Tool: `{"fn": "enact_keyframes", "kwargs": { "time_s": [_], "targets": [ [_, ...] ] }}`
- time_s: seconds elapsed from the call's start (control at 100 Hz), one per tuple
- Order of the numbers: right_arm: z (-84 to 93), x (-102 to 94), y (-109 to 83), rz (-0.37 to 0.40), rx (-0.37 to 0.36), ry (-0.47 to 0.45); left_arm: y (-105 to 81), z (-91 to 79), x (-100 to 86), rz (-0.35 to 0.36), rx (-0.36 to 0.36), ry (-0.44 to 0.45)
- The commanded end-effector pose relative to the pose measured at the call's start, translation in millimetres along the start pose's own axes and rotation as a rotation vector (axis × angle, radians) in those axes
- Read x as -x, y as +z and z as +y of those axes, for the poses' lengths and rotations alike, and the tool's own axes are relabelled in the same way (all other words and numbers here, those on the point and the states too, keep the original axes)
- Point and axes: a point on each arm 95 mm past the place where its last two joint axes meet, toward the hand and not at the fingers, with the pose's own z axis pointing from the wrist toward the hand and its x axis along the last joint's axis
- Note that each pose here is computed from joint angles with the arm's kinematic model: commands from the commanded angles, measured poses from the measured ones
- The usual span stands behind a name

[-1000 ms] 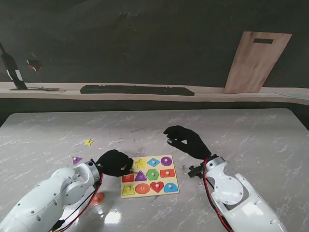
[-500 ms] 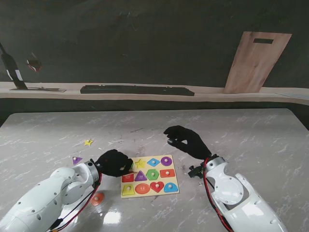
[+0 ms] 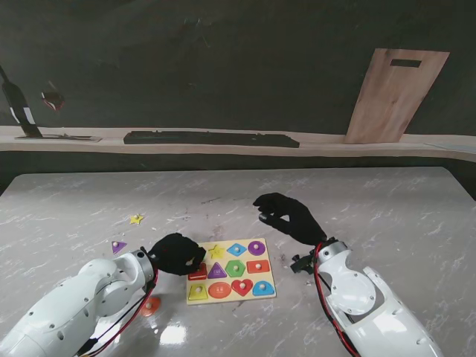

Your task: Fit puzzle pieces into a puzzle board

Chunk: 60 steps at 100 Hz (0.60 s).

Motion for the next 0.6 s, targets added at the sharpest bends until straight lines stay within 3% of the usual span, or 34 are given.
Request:
{"fn": "enact_keyframes", "kwargs": {
  "time_s": [0.0,0.59],
  "targets": [
    [-3.5,-0.7,-1.5,0.003,-0.001,0.004,-0.5,2.8,-2.2,-0.001,0.012,-0.003],
    [-3.2,0.1,-2.0,0.003,0.001,0.004,1.6,2.7,-1.7,-0.007,0.033,0.013]
  ]
}}
